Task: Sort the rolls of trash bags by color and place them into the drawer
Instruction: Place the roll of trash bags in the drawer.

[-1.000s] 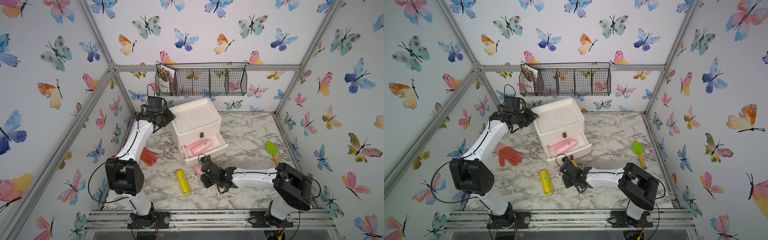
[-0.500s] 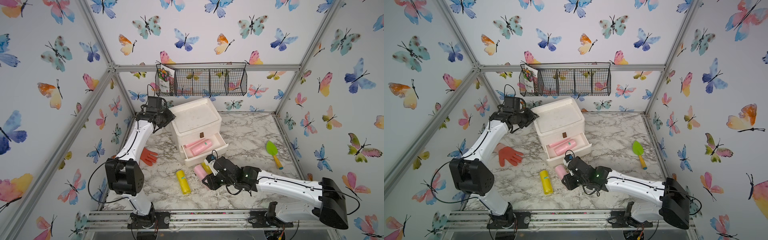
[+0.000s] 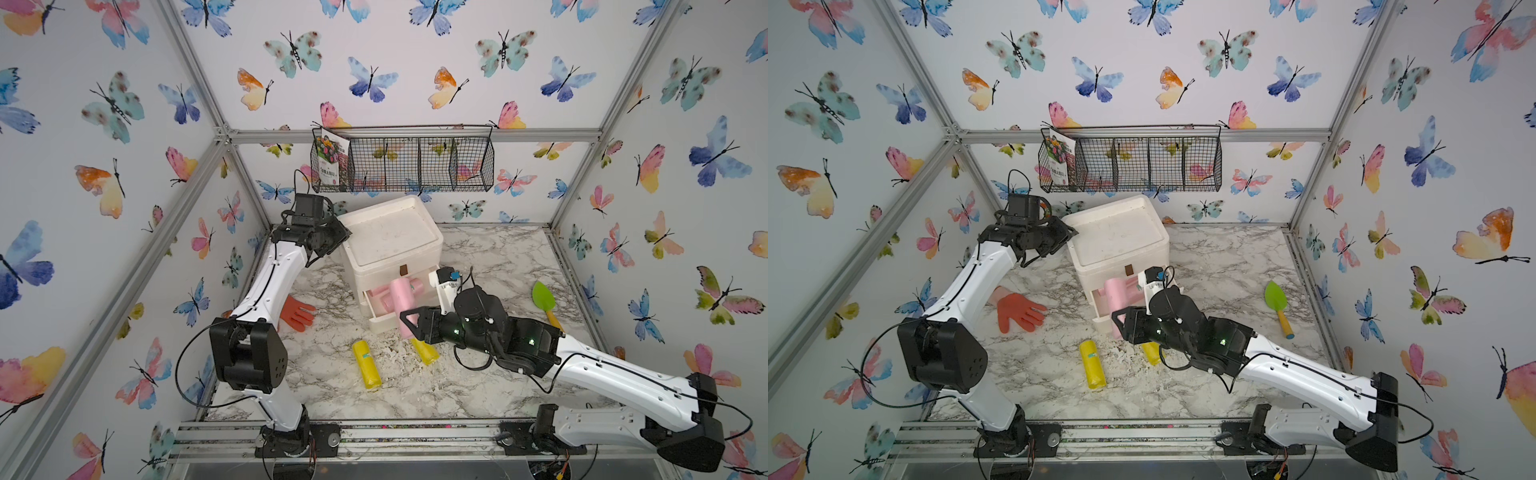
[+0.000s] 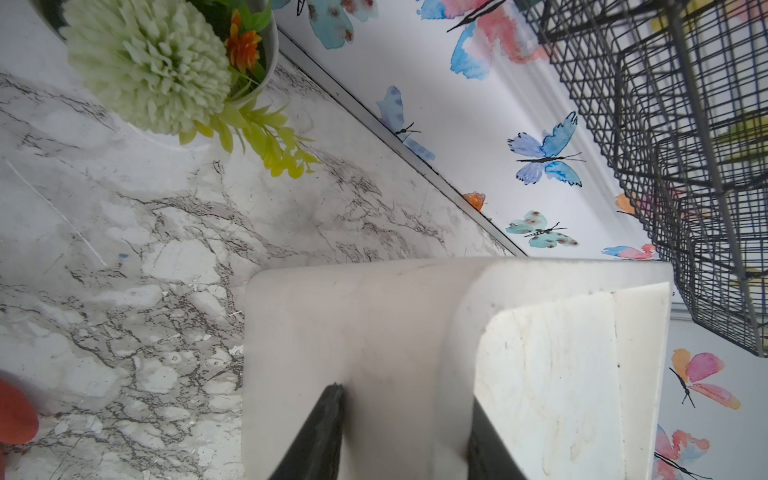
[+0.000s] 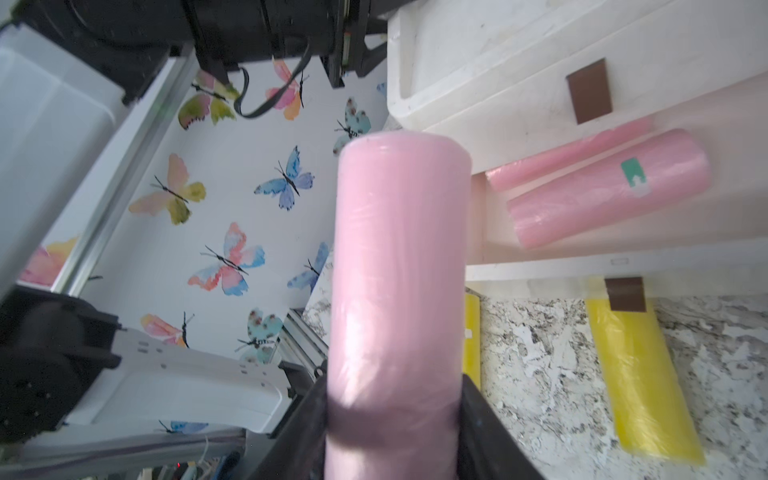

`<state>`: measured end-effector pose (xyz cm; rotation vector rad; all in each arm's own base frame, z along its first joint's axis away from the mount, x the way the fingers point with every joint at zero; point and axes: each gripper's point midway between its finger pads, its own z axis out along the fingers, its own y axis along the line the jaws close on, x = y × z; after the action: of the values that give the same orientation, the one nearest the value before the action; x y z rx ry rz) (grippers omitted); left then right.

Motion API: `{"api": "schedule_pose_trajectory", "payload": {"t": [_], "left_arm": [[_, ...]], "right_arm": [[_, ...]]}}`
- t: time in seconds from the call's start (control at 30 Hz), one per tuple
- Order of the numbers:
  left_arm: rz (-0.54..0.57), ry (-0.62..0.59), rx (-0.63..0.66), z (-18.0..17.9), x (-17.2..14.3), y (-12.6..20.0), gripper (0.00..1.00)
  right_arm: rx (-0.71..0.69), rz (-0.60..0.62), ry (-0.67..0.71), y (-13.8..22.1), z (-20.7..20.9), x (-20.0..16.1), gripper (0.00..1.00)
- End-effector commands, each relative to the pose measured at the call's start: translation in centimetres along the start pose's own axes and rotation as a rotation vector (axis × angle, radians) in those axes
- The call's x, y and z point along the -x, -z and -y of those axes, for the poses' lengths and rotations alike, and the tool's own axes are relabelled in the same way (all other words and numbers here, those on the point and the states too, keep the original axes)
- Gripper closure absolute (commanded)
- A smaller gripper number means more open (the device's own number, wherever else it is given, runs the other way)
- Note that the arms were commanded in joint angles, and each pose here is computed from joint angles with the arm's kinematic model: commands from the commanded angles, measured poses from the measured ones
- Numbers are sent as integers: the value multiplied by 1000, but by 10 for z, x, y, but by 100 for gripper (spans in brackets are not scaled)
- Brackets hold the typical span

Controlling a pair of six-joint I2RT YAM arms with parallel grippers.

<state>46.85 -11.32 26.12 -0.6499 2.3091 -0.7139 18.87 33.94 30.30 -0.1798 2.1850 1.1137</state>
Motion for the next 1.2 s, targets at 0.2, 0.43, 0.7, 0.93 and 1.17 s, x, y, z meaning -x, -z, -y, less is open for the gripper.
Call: {"api": "schedule_pose_trajectory", "payload": {"t": [0.2, 0.43, 0.7, 0.93, 1.17], "left_arm": [[-110, 26, -27, 0, -27, 4, 61], [-118, 29, -40, 2, -27, 1, 61], [-117, 34, -38, -6, -24, 4, 61], [-122, 42, -38, -11, -24, 2, 61], [-120, 43, -34, -12, -23, 1, 61]], "right_arm": [[0, 253, -506, -14, 73, 41, 55], [-40, 288, -602, -40, 88, 42, 54], [-63, 294, -652, -57, 98, 39, 51], [-67, 283, -671, -66, 101, 37, 37], [-44, 264, -629, -73, 91, 40, 37]]}}
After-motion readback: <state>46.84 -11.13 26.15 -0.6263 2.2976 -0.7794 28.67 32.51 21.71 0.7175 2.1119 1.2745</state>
